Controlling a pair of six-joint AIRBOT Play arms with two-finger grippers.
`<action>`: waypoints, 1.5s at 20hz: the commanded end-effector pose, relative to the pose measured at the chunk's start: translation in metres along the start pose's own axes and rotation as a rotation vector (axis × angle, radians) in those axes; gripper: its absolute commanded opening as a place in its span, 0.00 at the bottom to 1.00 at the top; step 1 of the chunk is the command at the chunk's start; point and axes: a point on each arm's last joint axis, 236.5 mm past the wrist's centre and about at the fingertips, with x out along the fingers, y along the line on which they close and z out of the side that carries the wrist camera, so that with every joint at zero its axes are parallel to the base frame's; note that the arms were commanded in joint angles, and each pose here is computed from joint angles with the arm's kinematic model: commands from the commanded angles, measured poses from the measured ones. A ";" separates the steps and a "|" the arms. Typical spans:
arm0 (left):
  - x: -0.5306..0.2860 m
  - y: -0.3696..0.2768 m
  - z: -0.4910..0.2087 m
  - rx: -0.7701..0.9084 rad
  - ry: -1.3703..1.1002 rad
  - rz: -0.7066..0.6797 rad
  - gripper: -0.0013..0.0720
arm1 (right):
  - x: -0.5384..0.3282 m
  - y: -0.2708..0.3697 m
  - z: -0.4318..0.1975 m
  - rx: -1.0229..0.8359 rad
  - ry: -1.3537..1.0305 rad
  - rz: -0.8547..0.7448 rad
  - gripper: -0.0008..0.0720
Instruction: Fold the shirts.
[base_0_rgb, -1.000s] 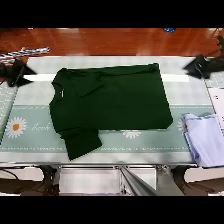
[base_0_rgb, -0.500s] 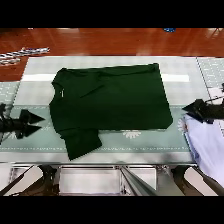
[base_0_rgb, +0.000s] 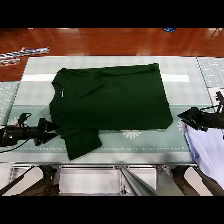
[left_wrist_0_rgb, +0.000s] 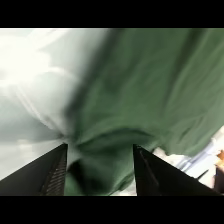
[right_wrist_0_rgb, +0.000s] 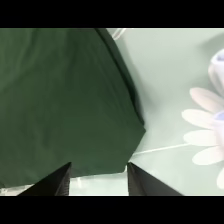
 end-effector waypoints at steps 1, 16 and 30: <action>0.018 -0.008 0.019 0.014 -0.080 0.013 0.68 | -0.003 -0.008 0.009 0.070 -0.040 -0.011 0.57; 0.021 -0.018 0.017 0.073 -0.059 0.007 0.04 | 0.100 -0.001 -0.016 0.121 0.269 -0.009 0.41; -0.343 -0.420 -0.048 1.015 -0.816 -0.660 0.04 | -0.257 0.338 0.127 -0.774 -0.656 0.218 0.05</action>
